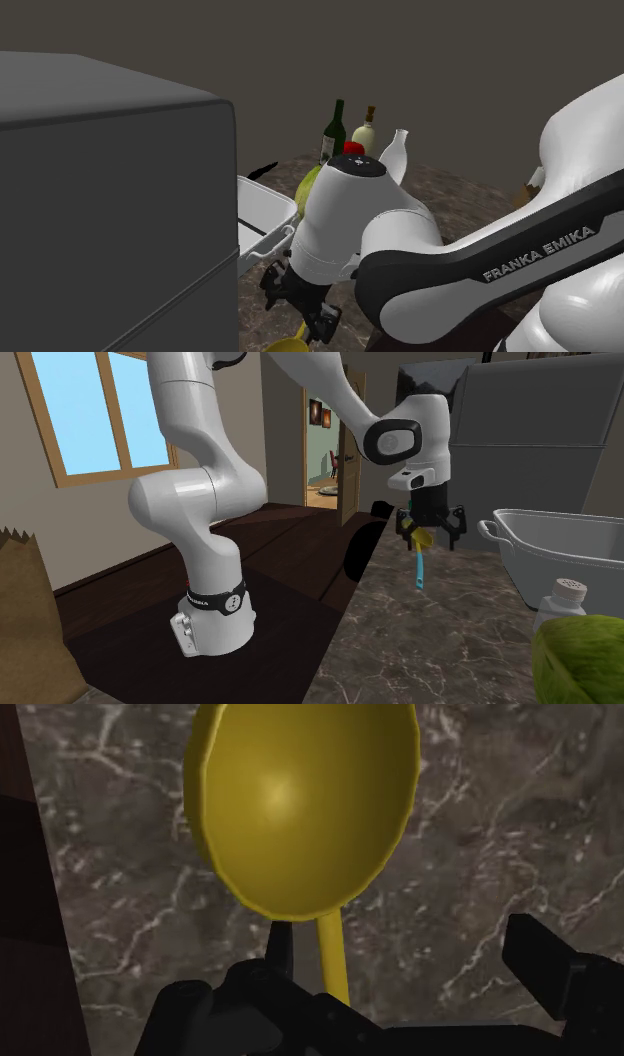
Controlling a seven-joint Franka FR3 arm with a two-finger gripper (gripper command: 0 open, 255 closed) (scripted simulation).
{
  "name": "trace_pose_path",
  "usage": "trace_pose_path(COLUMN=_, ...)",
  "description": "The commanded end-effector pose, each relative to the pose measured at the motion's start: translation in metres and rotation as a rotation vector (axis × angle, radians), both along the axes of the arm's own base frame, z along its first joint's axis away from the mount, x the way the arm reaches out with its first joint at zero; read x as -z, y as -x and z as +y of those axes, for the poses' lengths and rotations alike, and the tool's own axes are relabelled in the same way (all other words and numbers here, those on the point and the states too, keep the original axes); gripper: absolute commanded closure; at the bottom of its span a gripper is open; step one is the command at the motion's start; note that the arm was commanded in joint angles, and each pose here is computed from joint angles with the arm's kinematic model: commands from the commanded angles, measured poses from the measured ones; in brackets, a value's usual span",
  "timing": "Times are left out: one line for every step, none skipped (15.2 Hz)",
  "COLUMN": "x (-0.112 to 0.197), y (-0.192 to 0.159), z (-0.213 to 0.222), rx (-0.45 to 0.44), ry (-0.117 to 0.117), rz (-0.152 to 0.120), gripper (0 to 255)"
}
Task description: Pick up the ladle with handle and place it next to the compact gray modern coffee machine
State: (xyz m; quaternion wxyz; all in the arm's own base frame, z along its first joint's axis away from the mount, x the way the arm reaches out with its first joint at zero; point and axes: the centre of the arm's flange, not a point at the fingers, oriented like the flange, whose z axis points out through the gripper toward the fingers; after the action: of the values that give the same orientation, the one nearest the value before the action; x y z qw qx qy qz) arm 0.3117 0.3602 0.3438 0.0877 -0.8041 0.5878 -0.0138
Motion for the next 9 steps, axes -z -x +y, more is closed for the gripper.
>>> trace_pose_path(x=-0.013, y=0.002, z=-0.002, rx=0.000, ry=0.000, rz=0.000, gripper=0)
trace_pose_path(x=-0.026, y=0.003, z=-0.003, rx=0.000, ry=0.000, rz=0.000, gripper=0)
trace_pose_path(x=-0.039, y=0.005, z=-0.005, rx=0.000, ry=0.000, rz=0.000, gripper=0)
trace_pose_path(x=-0.049, y=0.006, z=-0.006, rx=0.000, ry=0.000, rz=0.000, gripper=0)
trace_pose_path(x=-0.049, y=0.006, z=-0.006, rx=0.000, ry=0.000, rz=0.000, gripper=0)
trace_pose_path(x=-0.049, y=0.006, z=-0.006, rx=0.000, ry=0.000, rz=0.000, gripper=0)
trace_pose_path(x=-0.049, y=0.006, z=-0.006, rx=0.000, ry=0.000, rz=0.000, gripper=0)
trace_pose_path(x=-0.049, y=0.006, z=-0.006, rx=0.000, ry=0.000, rz=0.000, gripper=0)
trace_pose_path(x=-0.049, y=0.006, z=-0.006, rx=0.000, ry=0.000, rz=0.000, gripper=0)
